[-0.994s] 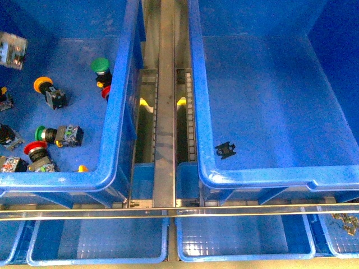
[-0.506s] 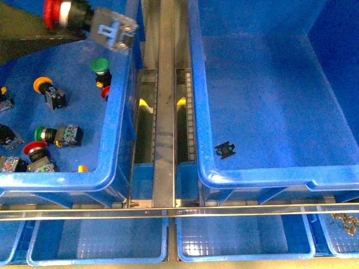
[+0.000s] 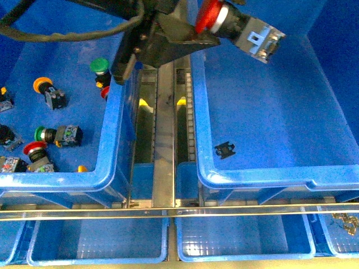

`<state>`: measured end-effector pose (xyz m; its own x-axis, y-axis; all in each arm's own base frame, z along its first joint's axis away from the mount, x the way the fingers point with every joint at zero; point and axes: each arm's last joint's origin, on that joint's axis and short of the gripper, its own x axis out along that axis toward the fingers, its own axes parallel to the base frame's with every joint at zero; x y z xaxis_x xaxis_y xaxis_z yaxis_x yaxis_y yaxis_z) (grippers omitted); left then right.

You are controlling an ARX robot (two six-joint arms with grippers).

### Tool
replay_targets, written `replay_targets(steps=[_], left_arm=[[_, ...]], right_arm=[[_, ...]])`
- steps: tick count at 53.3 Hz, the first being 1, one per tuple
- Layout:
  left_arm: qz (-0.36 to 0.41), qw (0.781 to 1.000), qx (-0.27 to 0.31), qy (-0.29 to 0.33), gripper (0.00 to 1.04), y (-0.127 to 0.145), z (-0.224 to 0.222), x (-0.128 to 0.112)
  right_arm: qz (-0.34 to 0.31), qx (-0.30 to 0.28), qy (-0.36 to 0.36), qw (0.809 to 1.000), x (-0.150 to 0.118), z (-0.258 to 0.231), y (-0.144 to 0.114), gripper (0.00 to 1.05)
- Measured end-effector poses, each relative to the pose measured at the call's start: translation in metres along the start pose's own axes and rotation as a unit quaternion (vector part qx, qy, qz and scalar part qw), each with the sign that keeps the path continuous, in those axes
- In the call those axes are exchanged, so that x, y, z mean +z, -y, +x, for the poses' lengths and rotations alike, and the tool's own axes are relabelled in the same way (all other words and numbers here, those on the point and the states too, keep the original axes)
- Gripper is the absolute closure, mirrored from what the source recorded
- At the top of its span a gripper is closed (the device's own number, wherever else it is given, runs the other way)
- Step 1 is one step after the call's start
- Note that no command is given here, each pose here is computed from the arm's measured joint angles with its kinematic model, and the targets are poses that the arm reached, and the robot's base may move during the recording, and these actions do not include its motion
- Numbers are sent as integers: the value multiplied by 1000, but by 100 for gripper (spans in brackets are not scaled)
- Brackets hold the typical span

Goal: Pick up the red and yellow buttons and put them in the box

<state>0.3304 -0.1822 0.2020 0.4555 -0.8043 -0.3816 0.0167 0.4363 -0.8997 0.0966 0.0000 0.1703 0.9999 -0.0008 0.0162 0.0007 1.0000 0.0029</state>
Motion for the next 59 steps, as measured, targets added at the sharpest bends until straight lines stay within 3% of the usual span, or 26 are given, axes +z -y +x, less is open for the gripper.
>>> replay_targets(steps=[3,6,12,20,27,38,59], left_arm=[[3,1000,-2,-4,71,5,10,-3],[5,1000,-2,-8,71,9,18,-4],[12,1000,-8,-10,71,16,23,-7],[11,1000,-2,-7,71,15,25,-8],[11,1000,-1,-6,71,15,25,-7],[7,1000,-2,-8,71,16,27,-10],[7,1000,0,-9,71,17,32,-11]], right_arm=[[-7,-5,-11,1000,-1,0,0,7],[-69,-21,-145,987,-2,3,-2,7],[-177,59,-222,957,-6,26,-16,7],[-266,121,-191,937,-10,59,-32,7],[-317,125,-155,927,-10,90,-41,7],[-348,115,-125,922,-5,136,-52,7],[-354,141,-108,918,-7,163,-76,7]])
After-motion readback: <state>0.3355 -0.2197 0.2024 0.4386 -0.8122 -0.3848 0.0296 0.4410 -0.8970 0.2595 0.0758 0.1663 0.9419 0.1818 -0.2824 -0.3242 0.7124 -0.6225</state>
